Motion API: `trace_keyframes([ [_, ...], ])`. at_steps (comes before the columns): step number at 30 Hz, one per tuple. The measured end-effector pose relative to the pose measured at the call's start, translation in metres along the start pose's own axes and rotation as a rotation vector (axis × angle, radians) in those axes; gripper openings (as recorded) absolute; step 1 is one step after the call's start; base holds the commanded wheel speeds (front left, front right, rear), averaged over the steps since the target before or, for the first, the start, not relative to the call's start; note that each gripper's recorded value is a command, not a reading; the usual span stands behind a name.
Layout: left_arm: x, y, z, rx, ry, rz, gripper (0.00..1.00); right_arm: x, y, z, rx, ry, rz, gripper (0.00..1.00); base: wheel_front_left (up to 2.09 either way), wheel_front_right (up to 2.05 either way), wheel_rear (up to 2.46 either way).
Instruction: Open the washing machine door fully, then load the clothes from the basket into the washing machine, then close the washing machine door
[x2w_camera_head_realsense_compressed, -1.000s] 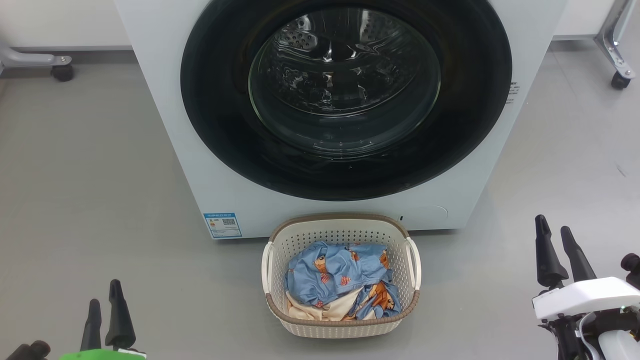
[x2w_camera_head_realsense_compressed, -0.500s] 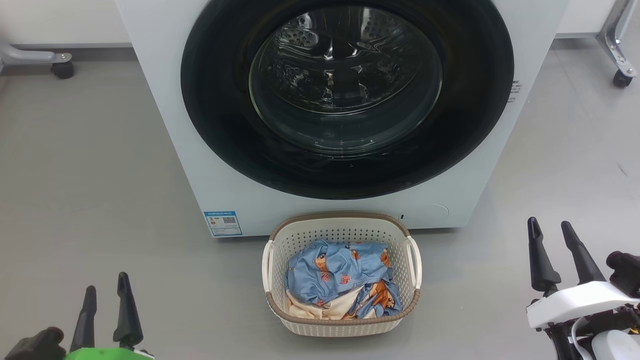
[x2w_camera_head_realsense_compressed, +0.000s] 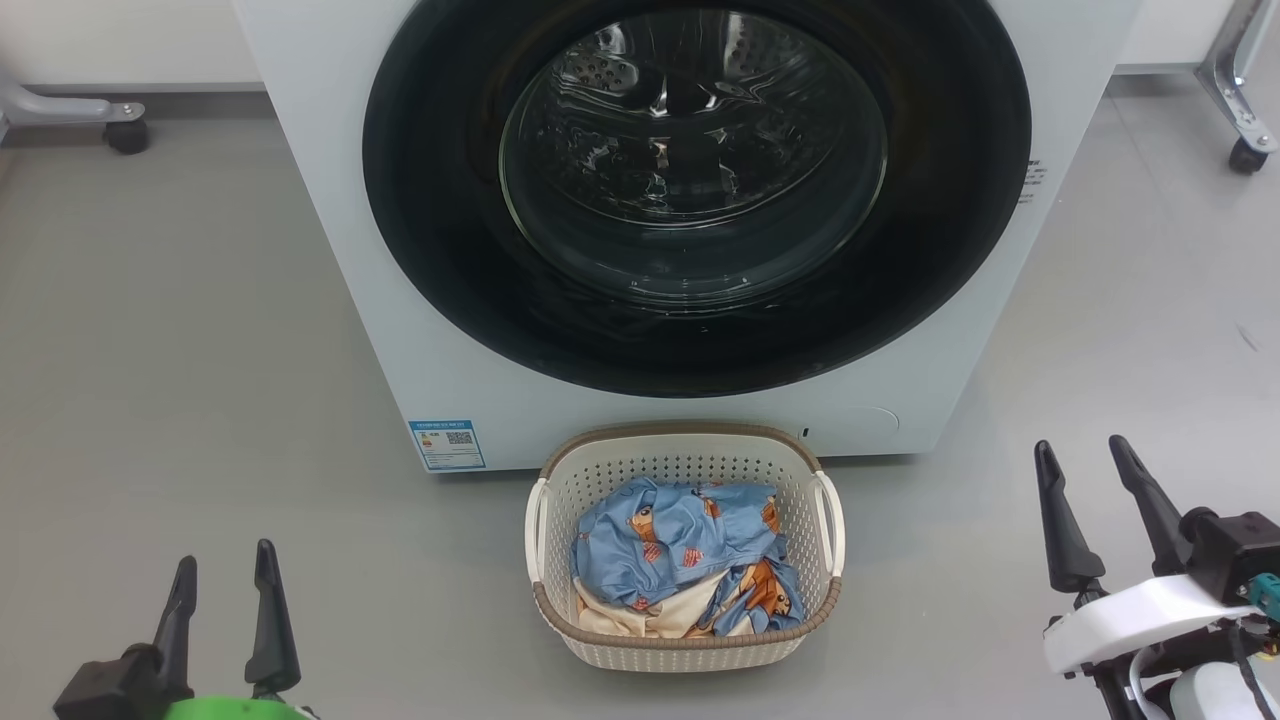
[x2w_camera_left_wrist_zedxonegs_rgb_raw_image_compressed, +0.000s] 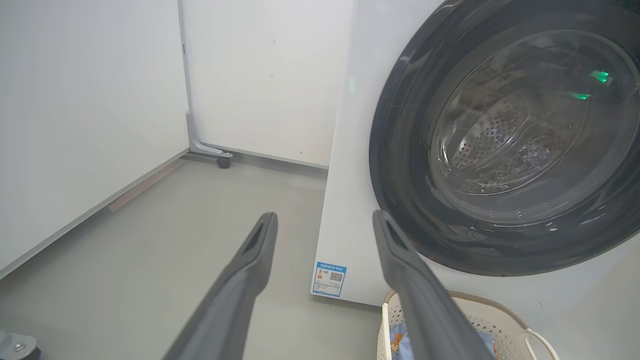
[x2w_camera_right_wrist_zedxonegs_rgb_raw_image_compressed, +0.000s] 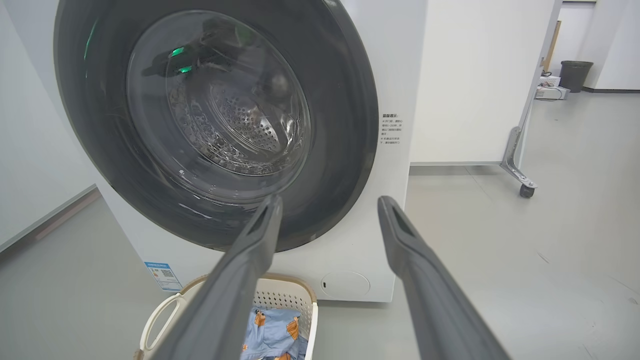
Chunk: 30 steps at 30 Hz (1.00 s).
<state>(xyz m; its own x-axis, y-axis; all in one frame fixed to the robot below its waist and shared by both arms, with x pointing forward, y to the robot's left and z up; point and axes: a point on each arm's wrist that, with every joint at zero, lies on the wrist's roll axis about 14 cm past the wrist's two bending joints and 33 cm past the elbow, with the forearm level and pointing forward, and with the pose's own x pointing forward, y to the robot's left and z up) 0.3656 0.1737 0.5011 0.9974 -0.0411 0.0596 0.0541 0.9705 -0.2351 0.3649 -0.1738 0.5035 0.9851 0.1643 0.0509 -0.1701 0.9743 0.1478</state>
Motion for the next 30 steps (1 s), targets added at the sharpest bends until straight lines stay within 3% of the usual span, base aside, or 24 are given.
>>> trace_keyframes([
  [5,0.0,-0.001,0.002,0.055,-0.005,-0.008,1.0,-0.001,-0.002,-0.005,-0.037,0.012,-0.003,1.0,0.0,0.0,0.0],
  [30,0.0,-0.003,0.005,0.048,-0.017,-0.014,1.0,-0.006,-0.009,-0.013,-0.034,0.038,-0.034,1.0,0.0,0.0,0.0],
])
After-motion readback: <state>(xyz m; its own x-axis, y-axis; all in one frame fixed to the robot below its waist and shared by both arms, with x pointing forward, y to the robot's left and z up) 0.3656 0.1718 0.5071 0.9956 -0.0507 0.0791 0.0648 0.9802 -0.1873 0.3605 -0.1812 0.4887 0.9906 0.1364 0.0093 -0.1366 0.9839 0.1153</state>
